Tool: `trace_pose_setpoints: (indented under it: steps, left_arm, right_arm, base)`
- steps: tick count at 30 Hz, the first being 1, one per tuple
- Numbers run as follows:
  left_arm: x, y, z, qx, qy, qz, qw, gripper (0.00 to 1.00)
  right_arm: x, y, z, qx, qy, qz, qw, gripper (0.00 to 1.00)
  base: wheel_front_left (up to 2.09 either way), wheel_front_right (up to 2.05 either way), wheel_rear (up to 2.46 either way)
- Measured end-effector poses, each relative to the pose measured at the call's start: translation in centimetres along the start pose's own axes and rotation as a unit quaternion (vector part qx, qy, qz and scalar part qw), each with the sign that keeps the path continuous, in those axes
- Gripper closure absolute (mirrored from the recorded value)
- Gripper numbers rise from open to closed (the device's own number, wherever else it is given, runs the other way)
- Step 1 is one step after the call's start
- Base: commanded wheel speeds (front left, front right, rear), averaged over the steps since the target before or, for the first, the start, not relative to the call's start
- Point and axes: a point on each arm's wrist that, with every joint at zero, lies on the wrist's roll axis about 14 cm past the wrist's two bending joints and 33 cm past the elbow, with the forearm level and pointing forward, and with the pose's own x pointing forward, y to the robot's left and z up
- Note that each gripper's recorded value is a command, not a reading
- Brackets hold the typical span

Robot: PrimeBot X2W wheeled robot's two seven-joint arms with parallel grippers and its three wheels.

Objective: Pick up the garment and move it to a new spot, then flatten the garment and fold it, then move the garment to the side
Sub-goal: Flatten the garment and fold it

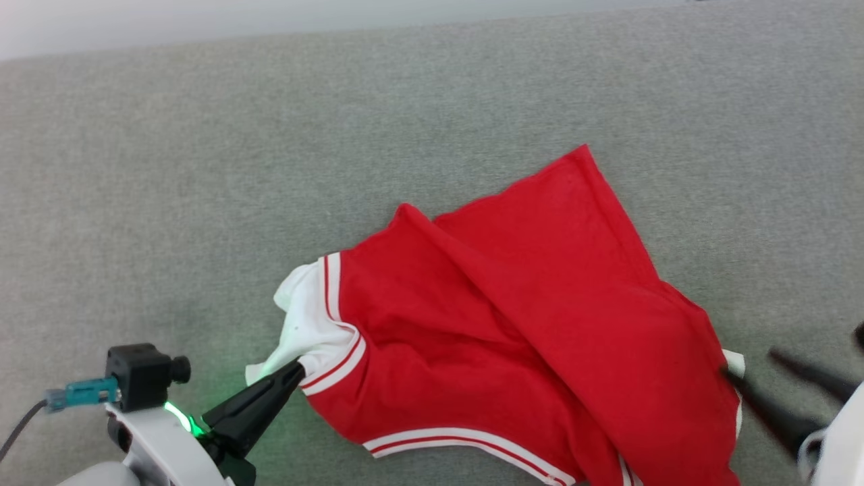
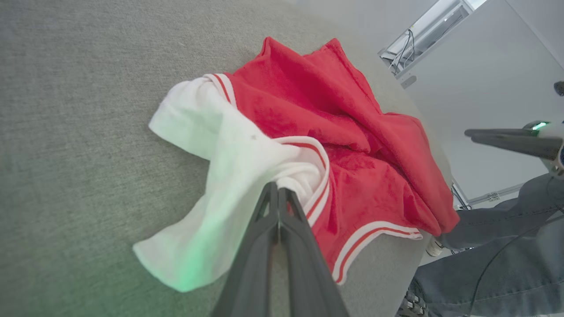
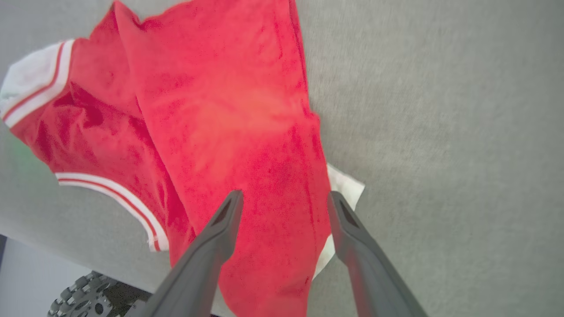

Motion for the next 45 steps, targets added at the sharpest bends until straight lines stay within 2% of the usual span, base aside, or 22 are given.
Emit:
trace_pose_setpoints:
  steps: [6,9,11,15,20,27,28,29,30,36,39,42,45]
  left_arm:
    - [-0.2,0.0,0.4,0.001,-0.011,0.003,1.0,1.0]
    - [-0.2,0.1,0.5,-0.001,-0.016,0.005,1.0,1.0]
    - [-0.2,0.1,0.5,-0.002,-0.018,0.007,1.0,1.0]
    - [-0.2,0.5,0.8,-0.004,-0.026,0.013,1.0,1.0]
    - [-0.1,1.1,1.0,-0.01,-0.033,0.022,0.999,1.0]
    - [-0.3,2.1,0.6,-0.021,-0.035,0.04,0.998,1.0]
    - [-0.4,2.3,0.5,-0.023,-0.035,0.044,0.998,1.0]
    - [-0.5,2.6,0.6,-0.024,-0.037,0.049,0.998,1.0]
    - [-0.5,2.8,0.8,-0.025,-0.04,0.053,0.997,1.0]
    - [0.0,3.3,3.0,-0.034,-0.075,0.058,0.995,1.0]
    - [0.7,3.4,6.5,-0.027,-0.115,0.053,0.992,1.0]
    - [1.8,2.7,11.0,-0.01,-0.158,0.034,0.987,1.0]
    - [3.2,2.1,15.9,0.009,-0.19,0.016,0.982,1.0]
  right_arm:
    - [1.1,-0.5,8.9,-0.062,-0.085,-0.01,0.994,0.0]
    - [3.6,-0.5,12.1,-0.097,-0.109,-0.02,0.989,0.0]
    - [5.9,-0.4,13.0,-0.104,-0.106,-0.019,0.989,0.0]
    - [10.8,0.0,12.8,-0.113,-0.068,-0.011,0.991,0.0]
    - [16.0,0.4,10.1,-0.133,0.004,-0.002,0.991,0.0]
    - [20.0,1.2,8.1,-0.152,0.04,0.018,0.987,0.0]
    - [20.4,1.3,7.9,-0.151,0.043,0.022,0.987,0.51]
    - [20.6,1.3,7.9,-0.151,0.042,0.024,0.987,0.92]
    - [20.7,1.3,8.0,-0.146,0.04,0.026,0.988,1.0]
    - [19.9,-0.1,9.8,-0.112,-0.013,0.013,0.994,1.0]
    - [18.4,-2.6,13.1,-0.087,-0.076,-0.02,0.993,1.0]
    - [15.9,-4.8,17.8,-0.068,-0.161,-0.057,0.983,1.0]
    - [12.9,-7.3,21.9,-0.05,-0.241,-0.1,0.964,1.0]
  base:
    - [0.0,0.0,0.0]
    - [0.0,0.0,0.0]
    - [0.0,0.0,0.0]
    - [0.0,0.0,0.0]
    - [0.0,0.0,0.0]
    - [0.0,0.0,0.0]
    - [0.0,0.0,0.0]
    - [0.0,0.0,0.0]
    - [0.0,0.0,0.0]
    - [0.0,0.0,0.0]
    - [0.0,0.0,0.0]
    - [0.0,0.0,0.0]
    - [0.0,0.0,0.0]
